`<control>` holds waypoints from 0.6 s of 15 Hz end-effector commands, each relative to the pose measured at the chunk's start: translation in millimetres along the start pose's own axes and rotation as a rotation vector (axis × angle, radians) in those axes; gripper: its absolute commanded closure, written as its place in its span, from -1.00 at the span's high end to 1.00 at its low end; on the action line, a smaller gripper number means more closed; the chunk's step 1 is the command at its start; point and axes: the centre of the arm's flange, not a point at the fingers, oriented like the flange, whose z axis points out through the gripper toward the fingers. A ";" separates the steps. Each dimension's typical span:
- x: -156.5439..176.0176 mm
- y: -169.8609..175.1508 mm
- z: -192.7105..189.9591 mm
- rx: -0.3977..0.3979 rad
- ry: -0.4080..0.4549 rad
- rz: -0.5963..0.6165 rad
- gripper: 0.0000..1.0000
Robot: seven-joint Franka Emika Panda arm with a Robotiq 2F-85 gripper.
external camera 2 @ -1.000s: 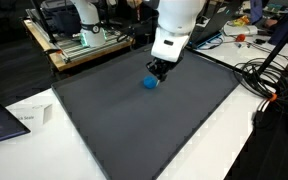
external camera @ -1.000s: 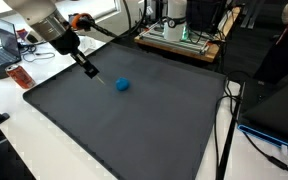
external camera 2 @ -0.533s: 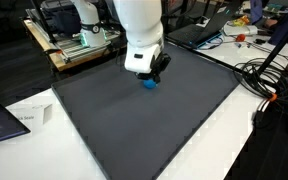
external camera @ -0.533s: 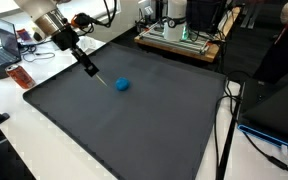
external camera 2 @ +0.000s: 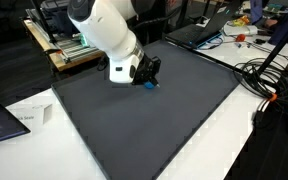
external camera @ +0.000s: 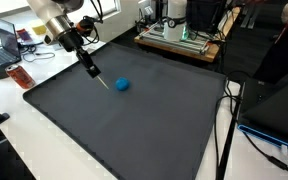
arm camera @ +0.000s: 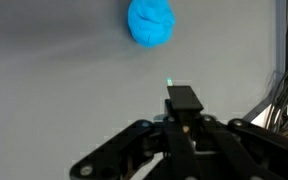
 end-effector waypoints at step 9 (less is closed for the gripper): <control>-33.5 23.7 11.3 0.235 0.147 -0.037 -0.94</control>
